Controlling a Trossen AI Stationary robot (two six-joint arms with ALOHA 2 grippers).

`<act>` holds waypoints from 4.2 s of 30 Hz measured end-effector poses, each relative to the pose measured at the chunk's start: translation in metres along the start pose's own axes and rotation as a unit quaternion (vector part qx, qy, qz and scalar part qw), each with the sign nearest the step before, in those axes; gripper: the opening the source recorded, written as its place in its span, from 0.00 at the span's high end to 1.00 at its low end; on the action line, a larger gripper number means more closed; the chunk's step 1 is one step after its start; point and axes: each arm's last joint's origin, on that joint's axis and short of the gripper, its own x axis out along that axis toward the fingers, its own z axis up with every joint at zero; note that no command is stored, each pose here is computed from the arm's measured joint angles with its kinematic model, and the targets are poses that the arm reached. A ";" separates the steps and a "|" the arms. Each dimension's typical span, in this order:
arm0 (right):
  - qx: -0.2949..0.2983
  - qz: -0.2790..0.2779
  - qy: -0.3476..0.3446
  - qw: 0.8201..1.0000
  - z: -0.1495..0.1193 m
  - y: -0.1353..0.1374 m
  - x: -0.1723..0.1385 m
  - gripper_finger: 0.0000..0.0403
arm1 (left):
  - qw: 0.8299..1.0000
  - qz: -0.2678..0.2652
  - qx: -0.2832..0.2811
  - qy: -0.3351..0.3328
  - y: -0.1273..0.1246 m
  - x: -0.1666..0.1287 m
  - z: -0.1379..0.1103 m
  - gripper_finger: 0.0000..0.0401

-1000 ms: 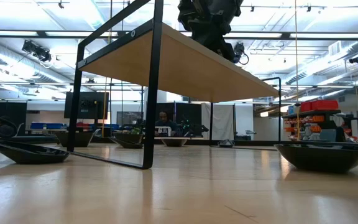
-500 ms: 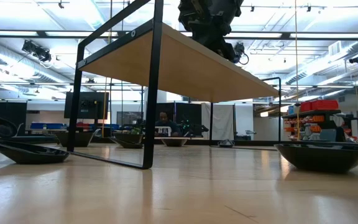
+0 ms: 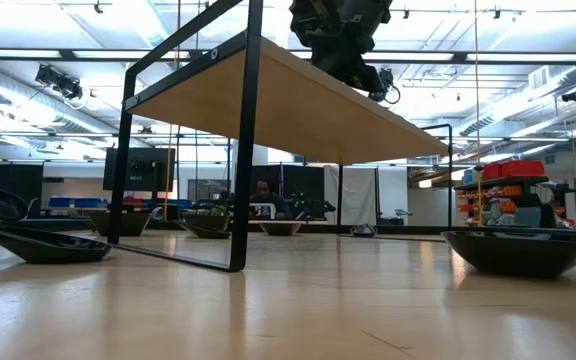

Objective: Pick & Place Mini shaped plates
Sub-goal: Put the black square shaped plate on the shelf, then put the black teardrop shaped plate on the shelf

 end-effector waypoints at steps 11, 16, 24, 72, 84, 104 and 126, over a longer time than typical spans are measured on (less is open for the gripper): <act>-0.012 0.025 -0.021 0.999 0.004 0.002 -0.007 1.00 | 1.000 0.000 0.000 0.000 0.000 0.000 0.000 0.94; -0.016 0.040 -0.016 0.999 0.004 0.003 -0.007 1.00 | 1.000 0.000 0.000 0.000 0.000 0.000 0.000 0.94; -0.018 0.042 0.006 0.999 0.002 0.003 0.000 1.00 | 1.000 0.000 0.000 0.000 0.000 0.000 0.000 0.94; -0.104 0.117 -0.003 0.988 -0.004 0.007 -0.033 1.00 | 1.000 0.000 0.000 0.000 0.000 0.000 0.000 0.94; -0.119 0.085 0.010 0.989 -0.051 0.007 -0.042 1.00 | 1.000 0.000 0.000 0.000 0.000 0.000 0.000 0.94; -0.205 0.120 0.078 0.968 -0.171 -0.017 -0.076 1.00 | 1.000 0.000 0.000 0.000 0.000 0.000 0.000 0.94; -0.183 0.059 0.257 0.947 -0.262 -0.039 -0.043 0.71 | 1.000 0.000 0.000 0.000 0.000 0.000 0.000 0.94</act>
